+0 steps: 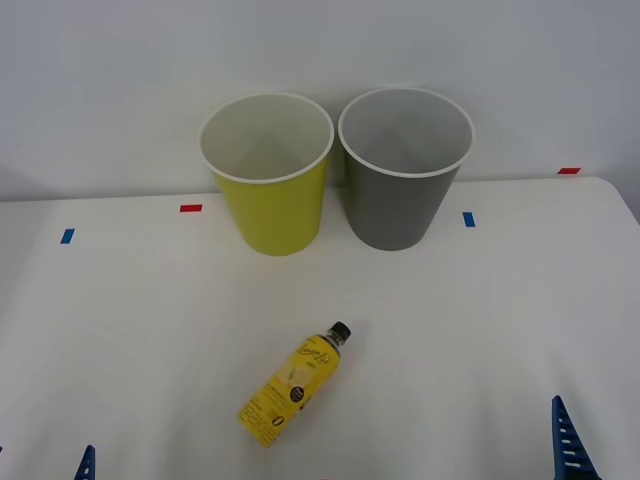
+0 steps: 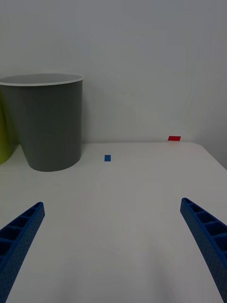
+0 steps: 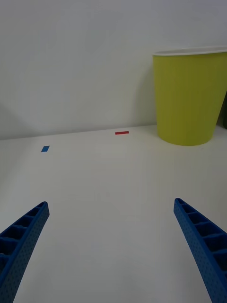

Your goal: Put cans in the gray bin and PET bottles in the light green bin.

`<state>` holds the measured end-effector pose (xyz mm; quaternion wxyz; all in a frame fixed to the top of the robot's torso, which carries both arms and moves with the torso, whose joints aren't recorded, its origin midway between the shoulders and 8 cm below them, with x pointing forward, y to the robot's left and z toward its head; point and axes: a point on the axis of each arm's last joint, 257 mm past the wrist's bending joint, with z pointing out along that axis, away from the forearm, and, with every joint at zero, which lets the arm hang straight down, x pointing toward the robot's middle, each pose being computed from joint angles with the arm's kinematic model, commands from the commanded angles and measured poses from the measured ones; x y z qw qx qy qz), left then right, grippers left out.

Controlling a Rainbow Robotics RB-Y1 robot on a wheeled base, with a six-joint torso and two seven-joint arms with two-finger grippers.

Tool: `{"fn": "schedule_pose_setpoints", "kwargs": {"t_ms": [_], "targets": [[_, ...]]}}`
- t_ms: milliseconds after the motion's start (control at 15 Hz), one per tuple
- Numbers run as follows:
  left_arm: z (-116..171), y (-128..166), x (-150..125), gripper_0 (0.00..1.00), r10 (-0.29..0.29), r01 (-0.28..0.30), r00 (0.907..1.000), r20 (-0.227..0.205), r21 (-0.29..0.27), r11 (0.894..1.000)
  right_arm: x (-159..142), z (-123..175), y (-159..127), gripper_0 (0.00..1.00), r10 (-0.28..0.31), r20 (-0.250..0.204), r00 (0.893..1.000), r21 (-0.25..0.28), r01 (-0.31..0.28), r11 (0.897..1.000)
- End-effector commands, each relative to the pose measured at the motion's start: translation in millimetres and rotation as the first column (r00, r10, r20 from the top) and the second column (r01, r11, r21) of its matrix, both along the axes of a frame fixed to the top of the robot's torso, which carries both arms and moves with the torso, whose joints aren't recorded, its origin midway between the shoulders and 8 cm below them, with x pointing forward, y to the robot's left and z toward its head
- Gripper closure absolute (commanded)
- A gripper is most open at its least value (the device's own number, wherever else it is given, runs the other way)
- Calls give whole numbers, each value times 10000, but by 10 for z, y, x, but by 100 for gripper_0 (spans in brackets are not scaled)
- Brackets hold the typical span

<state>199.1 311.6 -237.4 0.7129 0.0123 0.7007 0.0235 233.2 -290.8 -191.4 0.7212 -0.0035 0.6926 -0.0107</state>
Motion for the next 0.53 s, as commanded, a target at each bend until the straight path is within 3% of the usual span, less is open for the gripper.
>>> {"fn": "schedule_pose_setpoints", "kwargs": {"t_ms": [67,533], "targets": [[0,0,0,9,0,0,10000,0,0,10000,0,0,0,0,0,0,10000,0,0,10000],[0,0,0,9,0,0,10000,0,0,10000,0,0,0,0,0,0,10000,0,0,10000]]}}
